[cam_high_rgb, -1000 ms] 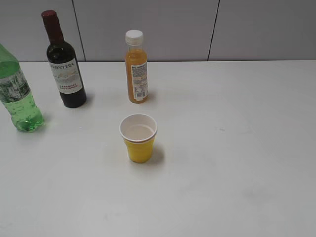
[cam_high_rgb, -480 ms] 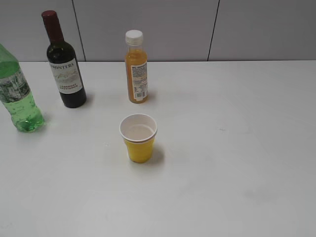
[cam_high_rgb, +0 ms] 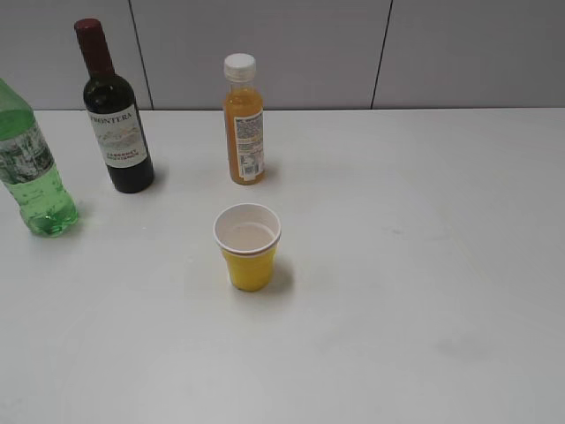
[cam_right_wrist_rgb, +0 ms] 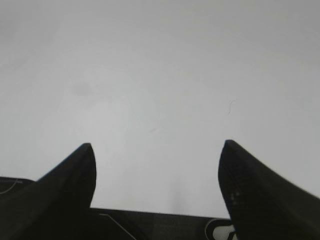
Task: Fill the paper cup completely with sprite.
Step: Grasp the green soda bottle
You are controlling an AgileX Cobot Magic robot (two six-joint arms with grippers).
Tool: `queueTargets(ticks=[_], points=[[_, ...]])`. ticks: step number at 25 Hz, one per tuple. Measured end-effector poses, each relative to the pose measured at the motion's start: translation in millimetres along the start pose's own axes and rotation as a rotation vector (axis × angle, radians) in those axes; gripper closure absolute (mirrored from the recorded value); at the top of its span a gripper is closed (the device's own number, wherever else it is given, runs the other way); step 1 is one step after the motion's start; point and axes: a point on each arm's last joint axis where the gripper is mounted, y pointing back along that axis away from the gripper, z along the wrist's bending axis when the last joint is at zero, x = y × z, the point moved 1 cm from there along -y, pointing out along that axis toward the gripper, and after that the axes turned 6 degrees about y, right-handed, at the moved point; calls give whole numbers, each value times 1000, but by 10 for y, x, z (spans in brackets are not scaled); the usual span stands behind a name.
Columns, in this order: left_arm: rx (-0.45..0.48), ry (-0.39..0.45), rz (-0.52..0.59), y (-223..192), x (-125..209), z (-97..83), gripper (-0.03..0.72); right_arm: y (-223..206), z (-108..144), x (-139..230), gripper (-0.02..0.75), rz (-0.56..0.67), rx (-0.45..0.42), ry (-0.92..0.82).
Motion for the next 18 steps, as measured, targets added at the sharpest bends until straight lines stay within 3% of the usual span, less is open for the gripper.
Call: queueTargets(ticks=[14, 18], points=[[0, 0, 0, 0, 0, 0, 102, 434, 59, 228, 153, -356, 31, 26], [-2, 0, 0, 0, 0, 1, 102, 443, 66, 245, 153, -370, 27, 24]])
